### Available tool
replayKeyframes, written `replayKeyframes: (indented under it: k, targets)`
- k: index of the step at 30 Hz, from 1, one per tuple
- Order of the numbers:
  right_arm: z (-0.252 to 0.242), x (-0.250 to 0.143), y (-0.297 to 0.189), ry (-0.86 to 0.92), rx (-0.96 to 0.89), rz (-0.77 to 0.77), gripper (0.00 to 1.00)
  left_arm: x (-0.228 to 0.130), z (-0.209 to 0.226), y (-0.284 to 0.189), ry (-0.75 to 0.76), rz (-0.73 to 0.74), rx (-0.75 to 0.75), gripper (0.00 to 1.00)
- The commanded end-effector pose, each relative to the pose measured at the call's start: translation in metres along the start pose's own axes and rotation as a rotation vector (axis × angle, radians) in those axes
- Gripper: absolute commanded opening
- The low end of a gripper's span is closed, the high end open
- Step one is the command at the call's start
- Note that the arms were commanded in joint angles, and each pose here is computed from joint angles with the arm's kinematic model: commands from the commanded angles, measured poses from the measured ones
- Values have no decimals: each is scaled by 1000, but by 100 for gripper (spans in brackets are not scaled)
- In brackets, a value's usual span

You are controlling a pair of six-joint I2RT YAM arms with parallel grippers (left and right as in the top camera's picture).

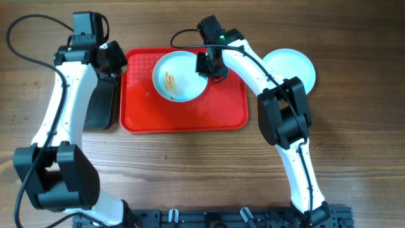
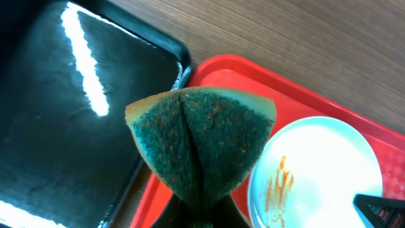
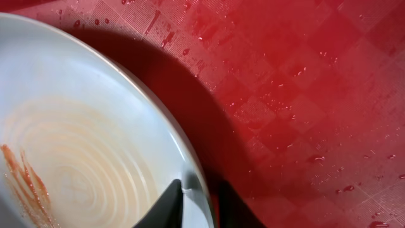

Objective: Clean dirty plates on tray and stack at the side
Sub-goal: 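Scrub the held plate with the sponge in the left gripper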

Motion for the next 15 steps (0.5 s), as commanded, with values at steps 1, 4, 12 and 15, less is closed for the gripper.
replayKeyframes:
  k: [1,4,12,15]
  targets:
    - [-3,-3,9,-18,-21,6,12,-22,-17,27,-15,100,-131,4]
    - [-4,-5,9,-17,-24,12,4,-34,-40,48,-1,159,-225,4]
    - [-1,-7,9,-17,-9,27,4,-40,-113,85,220,71,-321,4]
    - [-2,-7,9,-17,-10,27,4,-37,-128,104,318,8,-316,4]
Point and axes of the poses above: each gripper's point midway between its finger pads, its own y axis out along the fingers, its own z axis along the line the jaws close on, x = y × z, the point moved 2 cm from there along -y, back along the fingers, and after that the axes turned 9 degrees about y, right-handed, at the moved point
